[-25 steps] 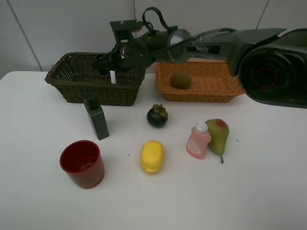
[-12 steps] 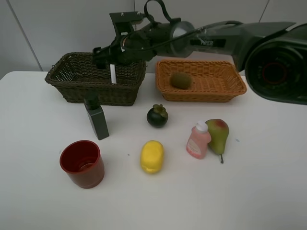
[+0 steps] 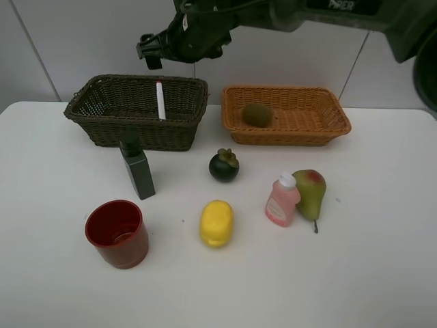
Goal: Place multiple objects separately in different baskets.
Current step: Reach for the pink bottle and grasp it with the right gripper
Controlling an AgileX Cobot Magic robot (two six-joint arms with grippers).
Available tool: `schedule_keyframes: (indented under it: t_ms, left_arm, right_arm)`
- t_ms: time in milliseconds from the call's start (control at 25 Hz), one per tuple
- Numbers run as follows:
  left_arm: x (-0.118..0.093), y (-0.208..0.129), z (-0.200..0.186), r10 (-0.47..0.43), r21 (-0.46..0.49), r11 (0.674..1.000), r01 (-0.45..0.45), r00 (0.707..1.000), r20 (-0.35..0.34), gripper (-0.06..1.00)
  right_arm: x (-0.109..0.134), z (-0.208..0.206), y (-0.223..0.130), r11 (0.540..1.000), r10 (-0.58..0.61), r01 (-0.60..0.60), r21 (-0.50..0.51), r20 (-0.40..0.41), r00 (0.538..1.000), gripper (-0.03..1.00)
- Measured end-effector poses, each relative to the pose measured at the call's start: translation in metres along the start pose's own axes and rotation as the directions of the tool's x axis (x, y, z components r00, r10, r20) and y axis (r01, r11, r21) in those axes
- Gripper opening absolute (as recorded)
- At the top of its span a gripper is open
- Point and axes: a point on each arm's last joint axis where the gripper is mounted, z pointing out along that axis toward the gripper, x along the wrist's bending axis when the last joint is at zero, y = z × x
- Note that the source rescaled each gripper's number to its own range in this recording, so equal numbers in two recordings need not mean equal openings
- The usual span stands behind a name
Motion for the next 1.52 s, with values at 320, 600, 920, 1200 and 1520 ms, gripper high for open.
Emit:
schedule_keyframes:
  t_ms: [320,600,920,1200,1520]
  left_arm:
    - [0.000,0.000,0.000,0.000,0.000,1.000,0.000,1.000,0.000,0.93]
    - [0.000,0.000,0.000,0.000,0.000,1.000,0.000,1.000,0.000,0.93]
    - [0.000,0.000,0.000,0.000,0.000,1.000,0.000,1.000,0.000,0.93]
    - [0.000,0.000,0.000,0.000,0.000,1.000,0.000,1.000,0.000,0.93]
    - [0.000,0.000,0.000,0.000,0.000,1.000,0.000,1.000,-0.001,0.93]
  right_arm:
    - [-0.028,-0.066,0.020,0.989,0.063,-0.074,0.130,0.090,0.994,0.98]
    - [-0.040,-0.099,0.007,0.925,0.033,-0.099,0.367,0.182,0.983,0.98]
    - [-0.043,-0.130,-0.006,0.902,-0.047,-0.012,0.432,0.126,0.991,0.98]
    - [-0.046,-0.145,-0.057,0.818,-0.085,0.013,0.575,0.097,0.992,0.98]
    - [-0.045,-0.148,-0.117,0.731,-0.141,0.103,0.674,0.002,0.990,0.98]
